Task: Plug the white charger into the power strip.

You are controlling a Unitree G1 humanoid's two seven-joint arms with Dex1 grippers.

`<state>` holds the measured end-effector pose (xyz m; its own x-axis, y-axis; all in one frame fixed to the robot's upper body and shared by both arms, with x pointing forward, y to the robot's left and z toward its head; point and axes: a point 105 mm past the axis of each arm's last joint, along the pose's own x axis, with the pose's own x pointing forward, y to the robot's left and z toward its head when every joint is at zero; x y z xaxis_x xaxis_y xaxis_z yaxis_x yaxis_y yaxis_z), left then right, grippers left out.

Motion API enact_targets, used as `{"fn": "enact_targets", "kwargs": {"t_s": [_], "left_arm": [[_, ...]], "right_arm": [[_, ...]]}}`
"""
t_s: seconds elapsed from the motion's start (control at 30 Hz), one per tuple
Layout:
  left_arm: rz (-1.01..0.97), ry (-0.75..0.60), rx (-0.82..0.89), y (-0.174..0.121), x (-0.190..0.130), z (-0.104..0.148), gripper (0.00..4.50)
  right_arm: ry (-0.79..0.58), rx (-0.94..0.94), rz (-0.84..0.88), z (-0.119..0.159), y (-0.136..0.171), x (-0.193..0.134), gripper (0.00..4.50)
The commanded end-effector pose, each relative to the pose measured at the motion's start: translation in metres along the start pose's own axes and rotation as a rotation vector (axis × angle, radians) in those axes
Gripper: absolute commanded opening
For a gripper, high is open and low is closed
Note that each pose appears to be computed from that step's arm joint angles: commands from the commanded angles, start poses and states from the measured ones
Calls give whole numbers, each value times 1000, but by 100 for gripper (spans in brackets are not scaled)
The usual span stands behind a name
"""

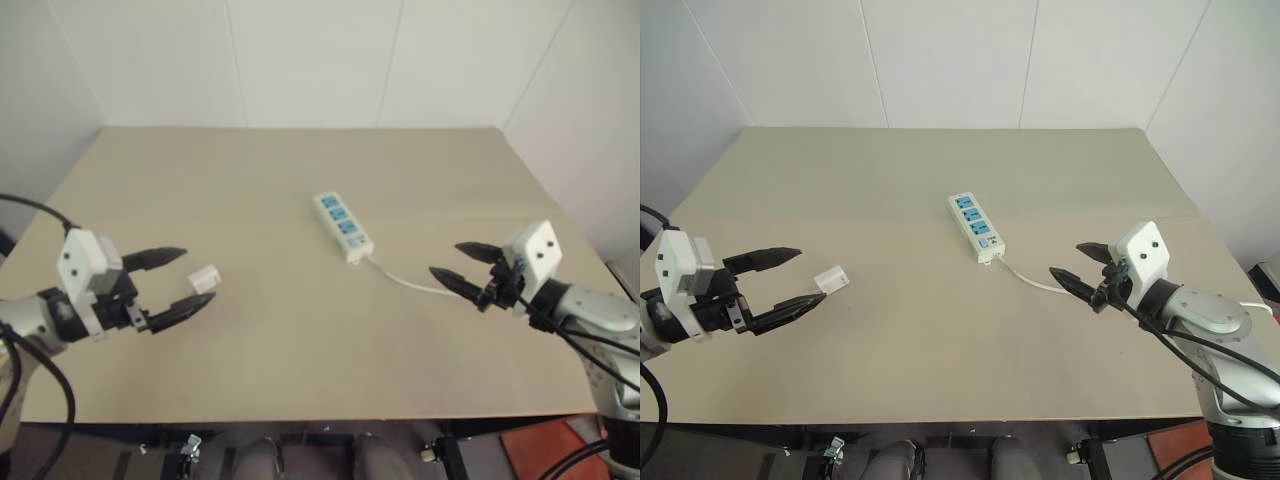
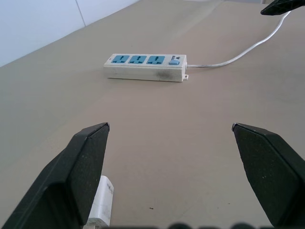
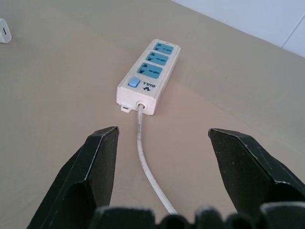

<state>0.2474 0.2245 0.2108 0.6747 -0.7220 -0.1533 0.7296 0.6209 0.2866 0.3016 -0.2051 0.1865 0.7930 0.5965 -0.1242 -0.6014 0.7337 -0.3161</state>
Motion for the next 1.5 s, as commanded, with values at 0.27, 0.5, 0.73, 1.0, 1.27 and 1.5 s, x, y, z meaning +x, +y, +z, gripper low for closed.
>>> {"fn": "enact_targets", "kwargs": {"t_s": [0.27, 0.5, 0.73, 1.0, 1.27, 1.5], "left_arm": [[-14, -26, 32, -4, 0, 10, 450], [-16, -30, 27, -5, 1, 10, 450], [-34, -44, 26, -5, 7, 11, 450], [-37, -48, 29, -6, 8, 13, 450], [-23, -47, 27, -9, 5, 13, 450], [-16, -46, 24, -10, 4, 12, 450]], "right_arm": [[-39, -36, -1, 13, -1, -1, 363], [-21, 8, 7, 1, 8, 11, 363], [-29, 93, 4, -13, 31, 64, 363], [95, 128, -69, -38, 25, 112, 363], [179, 145, -78, -60, 28, 130, 240], [149, 127, -18, -54, 35, 120, 2]]}}
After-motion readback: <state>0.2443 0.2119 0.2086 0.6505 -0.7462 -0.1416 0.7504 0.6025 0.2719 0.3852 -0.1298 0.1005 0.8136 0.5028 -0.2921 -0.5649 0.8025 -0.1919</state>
